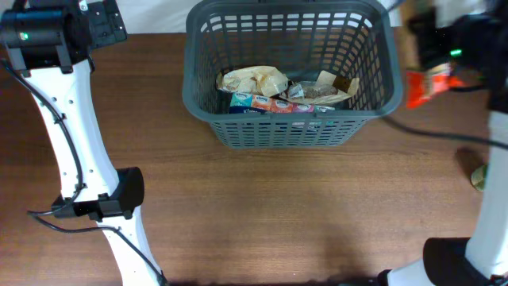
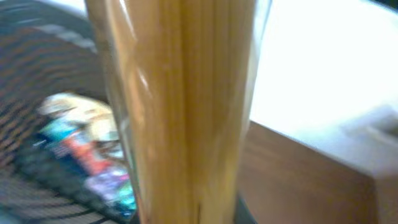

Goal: Pack container
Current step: 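Lift the spaghetti packet and lower it into the basket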

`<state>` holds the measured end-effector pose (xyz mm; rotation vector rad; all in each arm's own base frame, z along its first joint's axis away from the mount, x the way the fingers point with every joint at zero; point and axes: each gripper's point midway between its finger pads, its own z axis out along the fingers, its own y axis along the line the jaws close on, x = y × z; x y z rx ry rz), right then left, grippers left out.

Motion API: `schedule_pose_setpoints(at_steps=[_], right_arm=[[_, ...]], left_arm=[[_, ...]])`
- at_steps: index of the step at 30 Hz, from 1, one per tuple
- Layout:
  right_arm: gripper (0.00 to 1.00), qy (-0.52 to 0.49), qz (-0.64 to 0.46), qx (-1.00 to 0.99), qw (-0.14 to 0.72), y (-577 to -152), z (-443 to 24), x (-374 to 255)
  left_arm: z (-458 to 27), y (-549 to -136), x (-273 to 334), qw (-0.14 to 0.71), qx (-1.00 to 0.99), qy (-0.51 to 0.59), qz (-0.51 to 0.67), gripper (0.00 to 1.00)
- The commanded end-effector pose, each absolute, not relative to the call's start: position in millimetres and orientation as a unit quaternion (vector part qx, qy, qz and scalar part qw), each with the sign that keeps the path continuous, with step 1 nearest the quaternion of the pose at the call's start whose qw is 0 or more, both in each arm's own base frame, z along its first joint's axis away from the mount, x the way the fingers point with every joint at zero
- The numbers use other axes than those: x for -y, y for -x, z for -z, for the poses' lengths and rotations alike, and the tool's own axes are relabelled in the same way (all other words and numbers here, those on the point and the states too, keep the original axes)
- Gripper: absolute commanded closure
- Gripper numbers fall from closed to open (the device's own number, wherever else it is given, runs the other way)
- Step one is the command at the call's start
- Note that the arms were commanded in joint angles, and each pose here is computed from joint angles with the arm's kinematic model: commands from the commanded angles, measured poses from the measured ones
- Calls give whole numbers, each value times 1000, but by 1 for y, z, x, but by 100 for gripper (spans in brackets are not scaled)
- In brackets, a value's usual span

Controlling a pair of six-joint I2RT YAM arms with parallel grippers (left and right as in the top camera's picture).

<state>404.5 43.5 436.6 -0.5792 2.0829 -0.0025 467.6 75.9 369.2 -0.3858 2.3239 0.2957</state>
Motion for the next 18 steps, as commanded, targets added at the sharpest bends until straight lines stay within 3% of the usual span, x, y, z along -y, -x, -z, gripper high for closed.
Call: schedule_pose_setpoints(at_steps=[1, 7, 18], right_arm=[[96, 359, -3, -780, 512, -381, -468, -104], [96, 489, -20, -751, 444, -368, -425, -163], [96, 547, -28, -763, 343, -423, -332, -176]], left_arm=[[-366, -469, -77, 370, -908, 157, -118, 1], [-366, -469, -77, 370, -908, 157, -118, 1], [-366, -469, -77, 370, -908, 157, -118, 1]])
